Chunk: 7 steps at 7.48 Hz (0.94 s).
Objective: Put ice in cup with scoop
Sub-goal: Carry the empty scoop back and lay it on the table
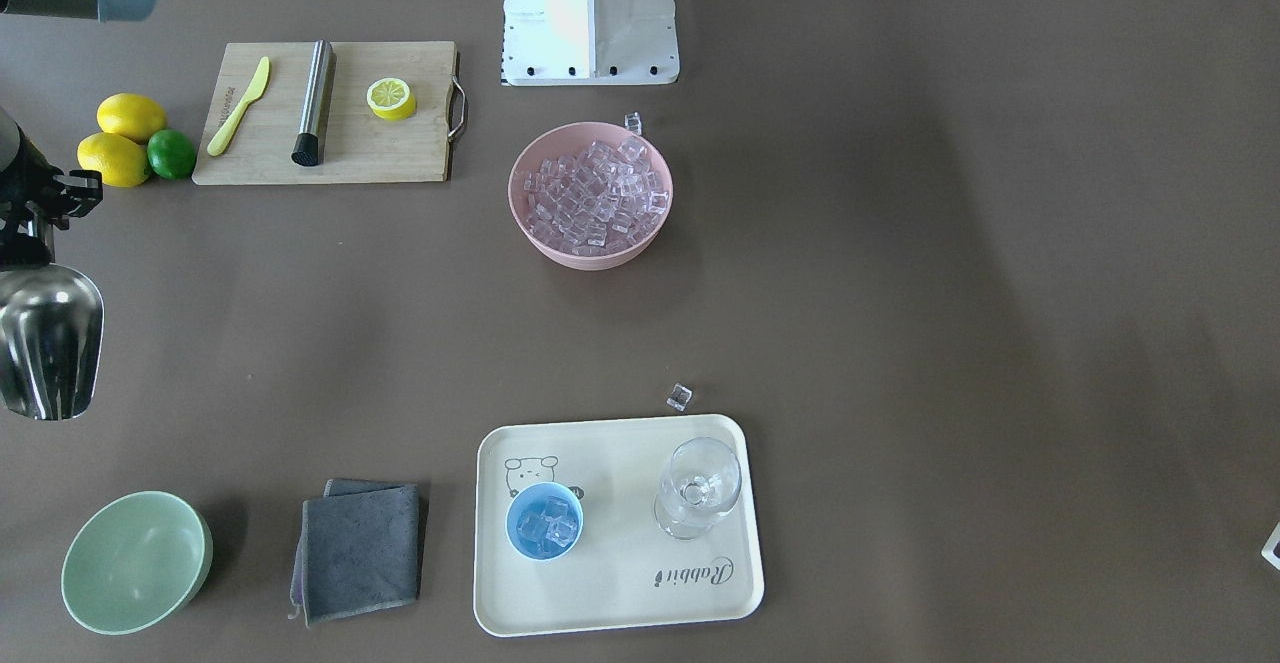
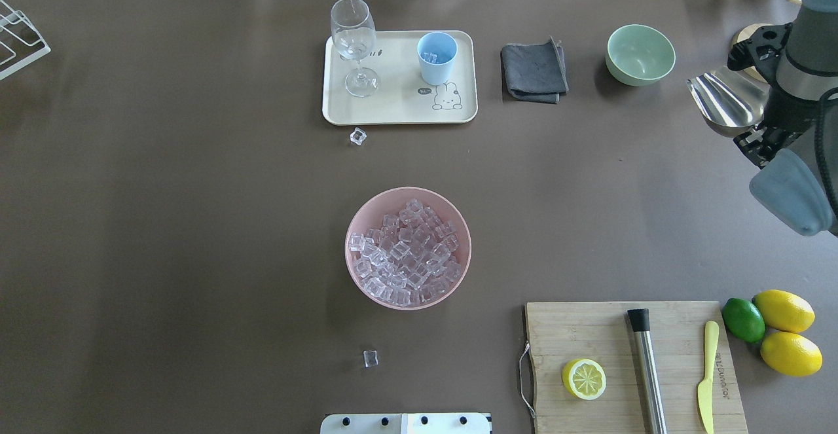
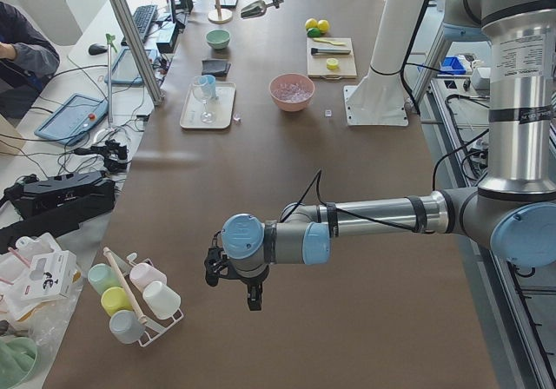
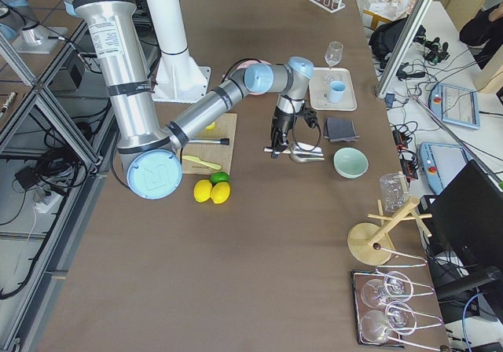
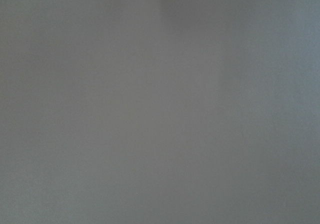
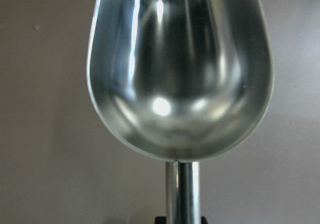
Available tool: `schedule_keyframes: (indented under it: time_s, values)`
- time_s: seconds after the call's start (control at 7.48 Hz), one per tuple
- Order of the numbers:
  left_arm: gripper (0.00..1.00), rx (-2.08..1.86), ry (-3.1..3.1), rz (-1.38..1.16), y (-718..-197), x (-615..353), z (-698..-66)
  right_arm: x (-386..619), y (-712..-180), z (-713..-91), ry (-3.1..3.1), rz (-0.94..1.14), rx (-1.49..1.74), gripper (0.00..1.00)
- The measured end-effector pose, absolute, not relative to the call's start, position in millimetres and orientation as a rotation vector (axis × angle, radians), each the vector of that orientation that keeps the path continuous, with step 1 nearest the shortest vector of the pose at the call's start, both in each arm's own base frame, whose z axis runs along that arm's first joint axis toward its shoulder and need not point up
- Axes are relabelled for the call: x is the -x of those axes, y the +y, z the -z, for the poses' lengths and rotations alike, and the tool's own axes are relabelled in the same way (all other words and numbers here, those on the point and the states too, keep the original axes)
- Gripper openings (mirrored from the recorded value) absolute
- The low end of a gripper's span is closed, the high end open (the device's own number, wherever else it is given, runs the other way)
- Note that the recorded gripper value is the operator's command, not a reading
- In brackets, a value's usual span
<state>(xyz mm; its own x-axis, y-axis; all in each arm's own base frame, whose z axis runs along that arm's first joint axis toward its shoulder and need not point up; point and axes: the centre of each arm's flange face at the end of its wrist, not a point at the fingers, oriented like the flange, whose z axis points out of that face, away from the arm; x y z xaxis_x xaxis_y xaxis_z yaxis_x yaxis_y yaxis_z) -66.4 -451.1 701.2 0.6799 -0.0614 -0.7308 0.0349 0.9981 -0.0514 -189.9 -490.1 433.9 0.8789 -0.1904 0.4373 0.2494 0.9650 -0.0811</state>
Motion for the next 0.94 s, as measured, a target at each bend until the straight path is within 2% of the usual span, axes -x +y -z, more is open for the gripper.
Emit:
schedule_keyframes:
  time_s: [0.4, 0.94]
  values:
    - [0.98, 0.036, 0.820, 0.050, -451.9, 65.6, -702.3, 199.8, -491.7, -496.5, -0.488, 0.083, 0.159, 0.00]
    - [0.98, 0.035, 0.820, 0.051, -451.4, 66.7, -702.3, 248.9, -471.1, -506.1, -0.501, 0.089, 0.211, 0.00]
